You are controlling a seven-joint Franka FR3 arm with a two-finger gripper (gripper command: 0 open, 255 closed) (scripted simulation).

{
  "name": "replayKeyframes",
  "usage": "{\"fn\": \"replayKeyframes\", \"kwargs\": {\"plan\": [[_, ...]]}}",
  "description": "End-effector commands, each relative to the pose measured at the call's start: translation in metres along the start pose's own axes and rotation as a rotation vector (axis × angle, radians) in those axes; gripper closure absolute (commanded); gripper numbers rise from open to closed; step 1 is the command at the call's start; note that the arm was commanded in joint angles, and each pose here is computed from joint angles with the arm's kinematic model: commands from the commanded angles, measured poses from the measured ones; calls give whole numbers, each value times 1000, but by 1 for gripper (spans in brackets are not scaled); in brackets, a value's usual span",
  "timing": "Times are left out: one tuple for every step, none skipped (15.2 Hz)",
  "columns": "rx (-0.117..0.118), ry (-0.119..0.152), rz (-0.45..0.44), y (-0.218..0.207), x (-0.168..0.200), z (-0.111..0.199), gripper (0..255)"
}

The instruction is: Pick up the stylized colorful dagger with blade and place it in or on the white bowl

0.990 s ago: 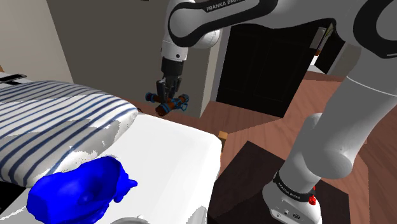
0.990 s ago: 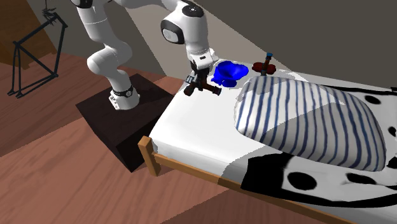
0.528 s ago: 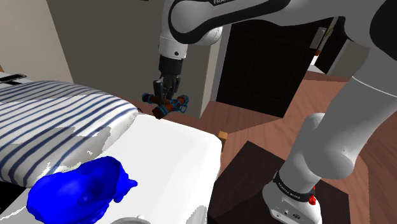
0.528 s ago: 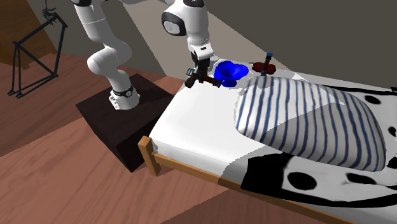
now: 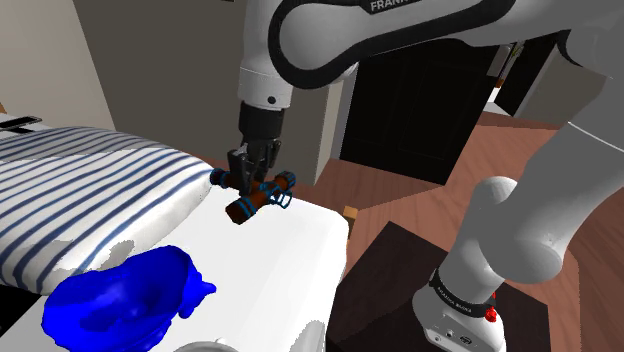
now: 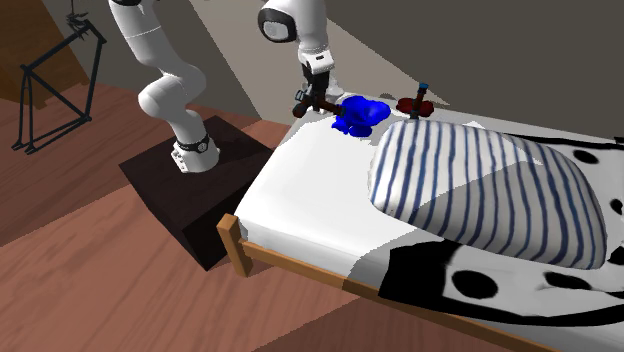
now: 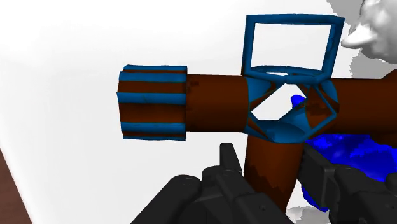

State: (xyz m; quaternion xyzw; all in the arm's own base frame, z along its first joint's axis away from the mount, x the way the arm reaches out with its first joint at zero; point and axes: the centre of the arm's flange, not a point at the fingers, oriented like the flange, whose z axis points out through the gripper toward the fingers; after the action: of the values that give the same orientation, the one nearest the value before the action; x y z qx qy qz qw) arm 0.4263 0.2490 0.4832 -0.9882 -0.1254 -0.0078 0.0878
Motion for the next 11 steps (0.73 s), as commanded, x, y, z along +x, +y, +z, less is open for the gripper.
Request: {"fn": "replayKeyframes", "kwargs": {"plan": [[-1, 1, 1, -25, -14, 3, 255], [-1, 1, 1, -37, -19, 5, 255], [-1, 1, 1, -48, -25, 6, 255], [-1, 1, 1, -60, -31, 8, 255], [-1, 1, 1, -72, -36, 10, 255], [-1, 1, 1, -84, -42, 12, 255], [-1, 1, 1, -96, -48, 14, 255], [-1, 1, 1, -107, -53, 15, 255], [-1, 1, 1, -119, -59, 17, 255], [-1, 1, 1, -131, -65, 19, 255], [-1, 1, 1, -143, -70, 21, 255]]}}
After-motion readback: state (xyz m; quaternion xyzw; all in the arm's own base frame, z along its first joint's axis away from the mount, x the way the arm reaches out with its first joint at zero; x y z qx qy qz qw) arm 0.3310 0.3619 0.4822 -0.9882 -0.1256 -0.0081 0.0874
